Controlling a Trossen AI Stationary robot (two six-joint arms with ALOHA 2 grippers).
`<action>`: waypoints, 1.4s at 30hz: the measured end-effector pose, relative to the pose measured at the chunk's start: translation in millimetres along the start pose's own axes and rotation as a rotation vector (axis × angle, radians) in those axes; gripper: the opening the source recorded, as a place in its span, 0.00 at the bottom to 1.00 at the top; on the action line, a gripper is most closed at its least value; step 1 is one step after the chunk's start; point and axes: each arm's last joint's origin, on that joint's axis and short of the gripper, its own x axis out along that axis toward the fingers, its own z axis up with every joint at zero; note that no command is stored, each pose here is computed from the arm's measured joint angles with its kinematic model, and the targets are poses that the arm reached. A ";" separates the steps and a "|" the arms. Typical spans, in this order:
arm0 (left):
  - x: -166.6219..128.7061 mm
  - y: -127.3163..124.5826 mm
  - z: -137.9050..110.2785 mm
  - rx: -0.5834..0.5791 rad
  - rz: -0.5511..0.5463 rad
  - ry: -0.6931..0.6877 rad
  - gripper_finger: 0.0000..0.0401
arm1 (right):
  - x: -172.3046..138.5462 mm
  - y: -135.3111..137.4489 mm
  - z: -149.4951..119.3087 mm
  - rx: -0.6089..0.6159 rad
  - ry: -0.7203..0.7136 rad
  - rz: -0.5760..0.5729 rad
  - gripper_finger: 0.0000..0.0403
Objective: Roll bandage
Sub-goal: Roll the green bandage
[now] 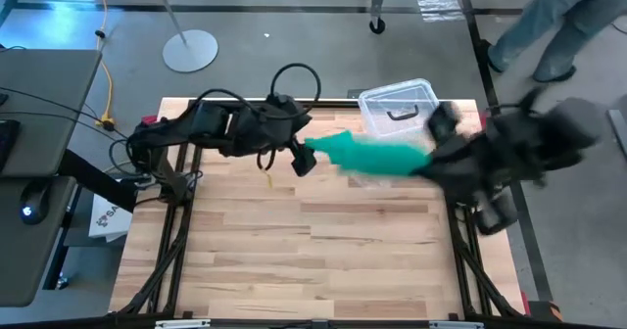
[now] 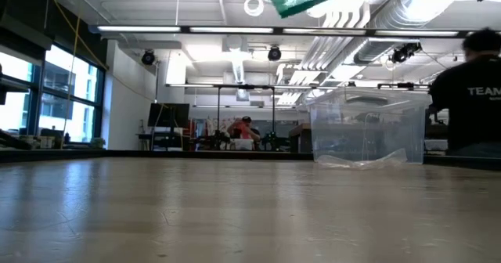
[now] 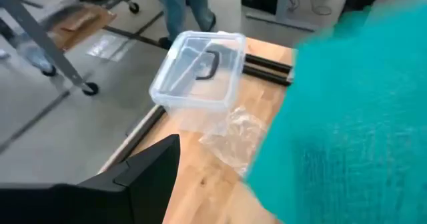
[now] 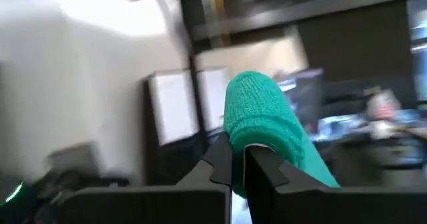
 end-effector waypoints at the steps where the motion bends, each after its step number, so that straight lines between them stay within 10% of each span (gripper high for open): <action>1: 0.6 1.7 -0.4 0.021 0.028 0.001 0.72 | -6.2 1.2 5.0 -0.001 -0.017 -0.050 0.02; 9: -4.8 14.7 -13.9 0.268 0.341 0.080 0.71 | -31.2 5.2 12.8 0.020 0.002 -0.487 0.02; 18: 26.3 -0.1 -41.3 0.277 0.298 0.178 0.71 | -28.2 0.3 1.1 -0.053 0.065 -0.688 0.02; 27: 66.5 -42.5 -95.4 0.182 0.110 0.257 0.71 | -36.0 16.7 18.3 -0.100 0.017 -0.582 0.02; 35: -10.4 -84.9 -82.4 0.142 -0.114 0.104 0.71 | -45.2 18.9 -4.3 0.059 0.155 -0.373 0.02; 42: -70.9 -108.0 -63.7 0.280 -0.087 -0.170 0.71 | -33.4 -14.1 -39.7 0.376 0.336 -0.485 0.02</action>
